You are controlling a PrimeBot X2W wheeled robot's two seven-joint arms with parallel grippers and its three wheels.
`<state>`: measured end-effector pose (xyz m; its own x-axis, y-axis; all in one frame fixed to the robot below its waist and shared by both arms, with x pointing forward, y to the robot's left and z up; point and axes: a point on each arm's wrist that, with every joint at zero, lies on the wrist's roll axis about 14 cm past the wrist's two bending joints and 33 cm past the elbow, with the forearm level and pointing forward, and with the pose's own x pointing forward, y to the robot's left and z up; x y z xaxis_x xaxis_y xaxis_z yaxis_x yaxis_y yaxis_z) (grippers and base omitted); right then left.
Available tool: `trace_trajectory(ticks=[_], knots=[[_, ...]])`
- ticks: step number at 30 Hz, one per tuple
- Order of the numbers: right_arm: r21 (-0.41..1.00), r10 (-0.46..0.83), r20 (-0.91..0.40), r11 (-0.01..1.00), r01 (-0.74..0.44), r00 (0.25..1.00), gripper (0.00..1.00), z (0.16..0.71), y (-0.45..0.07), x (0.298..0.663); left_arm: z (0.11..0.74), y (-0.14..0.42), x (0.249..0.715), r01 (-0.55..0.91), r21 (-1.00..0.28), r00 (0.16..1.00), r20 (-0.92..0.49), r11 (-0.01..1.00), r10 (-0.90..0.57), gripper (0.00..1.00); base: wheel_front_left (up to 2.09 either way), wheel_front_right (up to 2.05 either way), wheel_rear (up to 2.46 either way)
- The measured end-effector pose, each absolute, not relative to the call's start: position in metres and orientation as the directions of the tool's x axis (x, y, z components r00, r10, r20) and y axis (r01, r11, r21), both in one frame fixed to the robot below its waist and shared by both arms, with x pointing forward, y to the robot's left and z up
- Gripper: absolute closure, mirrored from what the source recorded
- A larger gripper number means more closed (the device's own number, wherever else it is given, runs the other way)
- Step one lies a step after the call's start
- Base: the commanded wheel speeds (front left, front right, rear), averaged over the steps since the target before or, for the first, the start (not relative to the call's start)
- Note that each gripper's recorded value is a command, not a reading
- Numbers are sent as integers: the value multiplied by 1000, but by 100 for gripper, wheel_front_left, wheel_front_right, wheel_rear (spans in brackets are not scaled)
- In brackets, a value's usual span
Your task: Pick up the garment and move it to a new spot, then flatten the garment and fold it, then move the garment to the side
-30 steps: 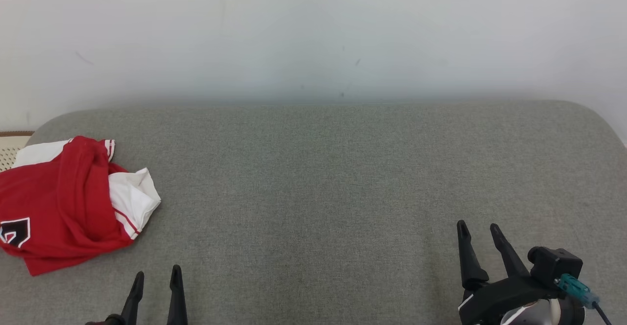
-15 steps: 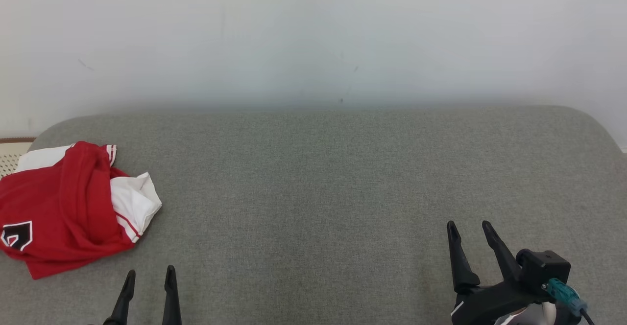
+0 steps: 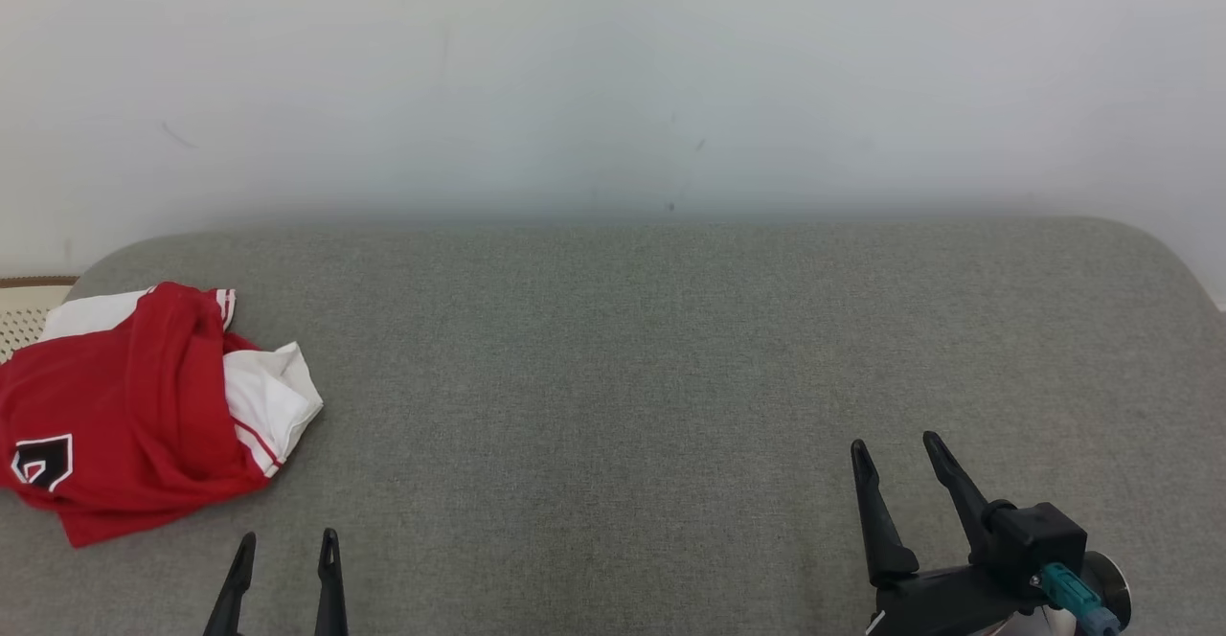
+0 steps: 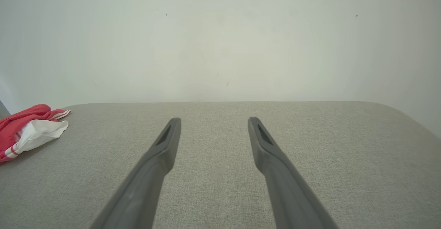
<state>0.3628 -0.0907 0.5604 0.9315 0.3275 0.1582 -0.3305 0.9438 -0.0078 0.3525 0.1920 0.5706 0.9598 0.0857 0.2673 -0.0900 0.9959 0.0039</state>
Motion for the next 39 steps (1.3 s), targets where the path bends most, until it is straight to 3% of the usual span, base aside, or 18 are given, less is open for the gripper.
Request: trace_trajectory(ticks=[15, 28, 39], knots=[[-76, 344, 195, 939, -336, 919, 0, 567, -86, 355, 579, 197, 347, -128, 107, 947, 309, 986, 90, 0, 0, 0, 0], [-25, 339, 193, 940, -341, 921, 0, 565, -86, 355, 579, 204, 344, -148, 99, 945, 308, 984, 111, 0, 0, 0, 0], [-1, 396, 185, 915, -403, 899, 0, 562, -65, 358, 576, 232, 327, -246, 76, 932, 293, 966, 215, 0, 0, 0, 0]])
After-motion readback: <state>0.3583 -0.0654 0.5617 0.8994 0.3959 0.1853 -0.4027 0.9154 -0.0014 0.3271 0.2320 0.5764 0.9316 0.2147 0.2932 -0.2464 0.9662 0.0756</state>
